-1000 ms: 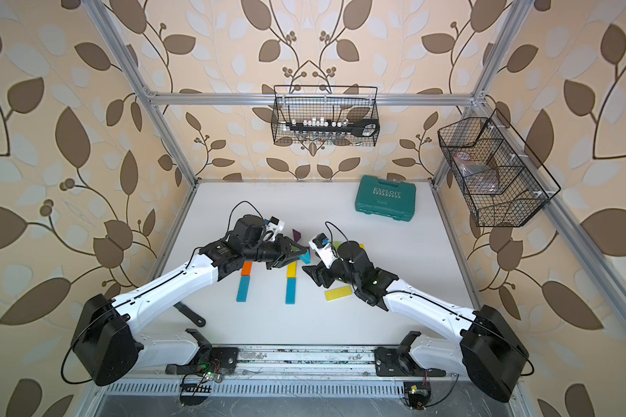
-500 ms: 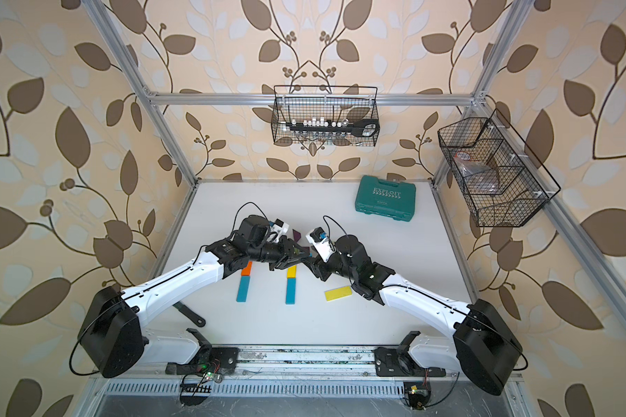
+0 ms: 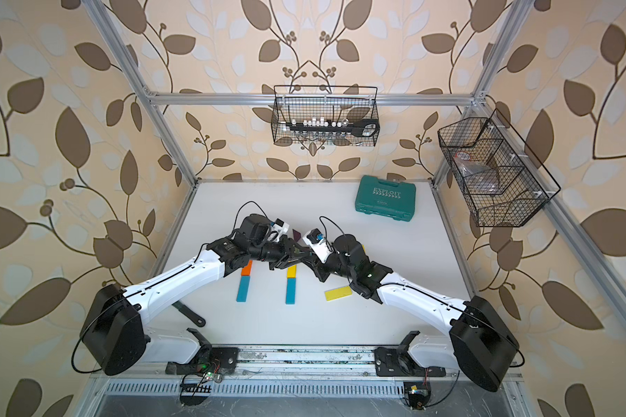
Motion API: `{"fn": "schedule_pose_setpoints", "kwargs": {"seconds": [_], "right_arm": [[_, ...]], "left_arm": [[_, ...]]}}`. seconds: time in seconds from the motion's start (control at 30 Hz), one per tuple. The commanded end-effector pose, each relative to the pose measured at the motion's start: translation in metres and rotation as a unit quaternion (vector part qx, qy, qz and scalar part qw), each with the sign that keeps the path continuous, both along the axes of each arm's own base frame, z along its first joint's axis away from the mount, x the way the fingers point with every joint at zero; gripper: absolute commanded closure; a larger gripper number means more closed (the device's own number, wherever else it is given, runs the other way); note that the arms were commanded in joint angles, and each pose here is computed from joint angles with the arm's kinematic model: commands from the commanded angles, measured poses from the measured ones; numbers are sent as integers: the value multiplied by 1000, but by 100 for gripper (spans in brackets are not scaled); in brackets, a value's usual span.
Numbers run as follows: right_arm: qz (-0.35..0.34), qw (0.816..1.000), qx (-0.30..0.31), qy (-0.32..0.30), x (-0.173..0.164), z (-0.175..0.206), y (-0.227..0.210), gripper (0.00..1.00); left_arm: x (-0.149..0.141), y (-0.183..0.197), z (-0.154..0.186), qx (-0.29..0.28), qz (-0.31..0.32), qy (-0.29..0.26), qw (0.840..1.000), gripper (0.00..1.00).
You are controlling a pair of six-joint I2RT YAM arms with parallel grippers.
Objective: Assemble a small pinwheel with building blocks
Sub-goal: Pick up the building block from the center of the board, then assemble the building block at the center of the board.
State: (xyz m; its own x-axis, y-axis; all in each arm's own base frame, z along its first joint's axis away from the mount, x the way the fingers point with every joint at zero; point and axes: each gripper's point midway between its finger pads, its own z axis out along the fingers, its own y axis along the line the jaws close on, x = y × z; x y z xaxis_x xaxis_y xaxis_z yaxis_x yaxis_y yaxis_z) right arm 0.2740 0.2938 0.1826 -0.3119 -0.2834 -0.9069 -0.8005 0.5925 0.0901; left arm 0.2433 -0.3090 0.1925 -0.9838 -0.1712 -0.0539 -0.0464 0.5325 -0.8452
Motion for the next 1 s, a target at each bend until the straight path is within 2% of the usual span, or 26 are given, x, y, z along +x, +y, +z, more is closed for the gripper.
{"fn": "schedule_pose_setpoints", "kwargs": {"seconds": [0.0,0.07,0.13,0.17,0.3,0.4,0.53,0.67,0.97], "right_arm": [[1,1000,-16,10,-3,1,-7,91],[-22,999,-27,20,4,-2,-25,95],[-43,998,-42,35,7,-8,-45,96],[-58,996,-50,43,9,-11,-56,96],[-144,979,-106,100,28,-34,-107,96],[-185,961,-166,119,42,-57,-128,96],[-198,956,-171,136,64,-78,-140,97],[-200,953,-155,165,89,-90,-153,97],[-158,952,-183,187,101,-118,-148,96]], "left_arm": [[5,3,32,-10,4,-57,998,38],[9,11,37,-6,18,-72,997,32],[14,26,40,3,36,-83,996,17],[15,33,41,9,42,-88,995,13],[17,66,45,57,55,-134,988,3],[15,82,45,119,41,-164,978,1],[9,94,39,172,11,-181,968,1],[5,103,33,200,-2,-194,960,1],[1,110,18,228,-28,-198,953,1]]}}
